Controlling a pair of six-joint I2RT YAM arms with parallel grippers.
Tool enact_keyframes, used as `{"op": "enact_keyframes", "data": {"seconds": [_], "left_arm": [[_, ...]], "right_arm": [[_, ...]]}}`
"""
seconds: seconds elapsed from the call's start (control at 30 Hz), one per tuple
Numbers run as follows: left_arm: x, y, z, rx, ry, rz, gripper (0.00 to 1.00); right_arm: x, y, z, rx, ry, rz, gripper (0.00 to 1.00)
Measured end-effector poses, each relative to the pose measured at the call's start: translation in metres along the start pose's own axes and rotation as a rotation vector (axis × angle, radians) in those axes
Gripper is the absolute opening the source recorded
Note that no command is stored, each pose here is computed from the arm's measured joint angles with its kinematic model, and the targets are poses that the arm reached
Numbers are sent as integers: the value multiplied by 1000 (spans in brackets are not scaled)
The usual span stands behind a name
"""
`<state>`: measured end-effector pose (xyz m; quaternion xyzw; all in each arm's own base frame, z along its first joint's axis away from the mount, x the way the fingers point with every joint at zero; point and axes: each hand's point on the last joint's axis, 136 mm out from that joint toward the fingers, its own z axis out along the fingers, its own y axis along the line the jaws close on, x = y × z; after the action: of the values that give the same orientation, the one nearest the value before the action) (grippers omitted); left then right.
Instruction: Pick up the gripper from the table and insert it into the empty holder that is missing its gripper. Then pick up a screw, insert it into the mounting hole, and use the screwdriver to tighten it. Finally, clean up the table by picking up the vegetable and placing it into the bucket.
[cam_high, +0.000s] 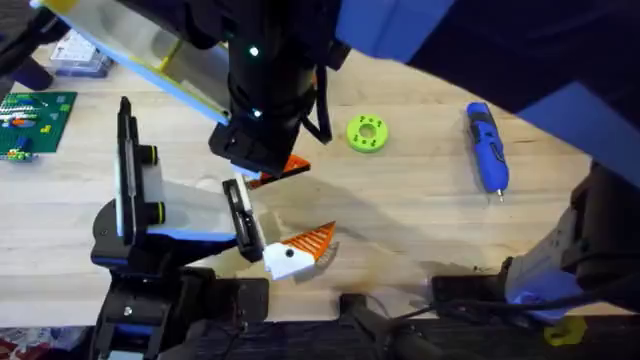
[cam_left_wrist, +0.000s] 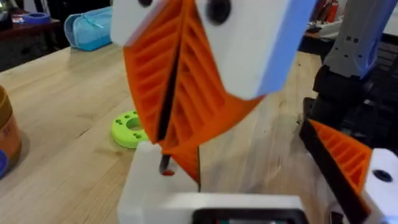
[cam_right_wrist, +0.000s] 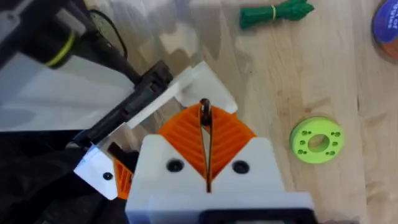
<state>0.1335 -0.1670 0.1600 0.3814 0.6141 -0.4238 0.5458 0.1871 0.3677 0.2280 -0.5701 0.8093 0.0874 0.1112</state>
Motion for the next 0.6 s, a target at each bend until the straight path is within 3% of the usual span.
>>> {"op": "enact_keyframes", "data": {"seconds": [0.6], "left_arm": [[0,0,0,0,0,0,986]], "right_arm": [[2,1,0,-1,6,-1,9]]}}
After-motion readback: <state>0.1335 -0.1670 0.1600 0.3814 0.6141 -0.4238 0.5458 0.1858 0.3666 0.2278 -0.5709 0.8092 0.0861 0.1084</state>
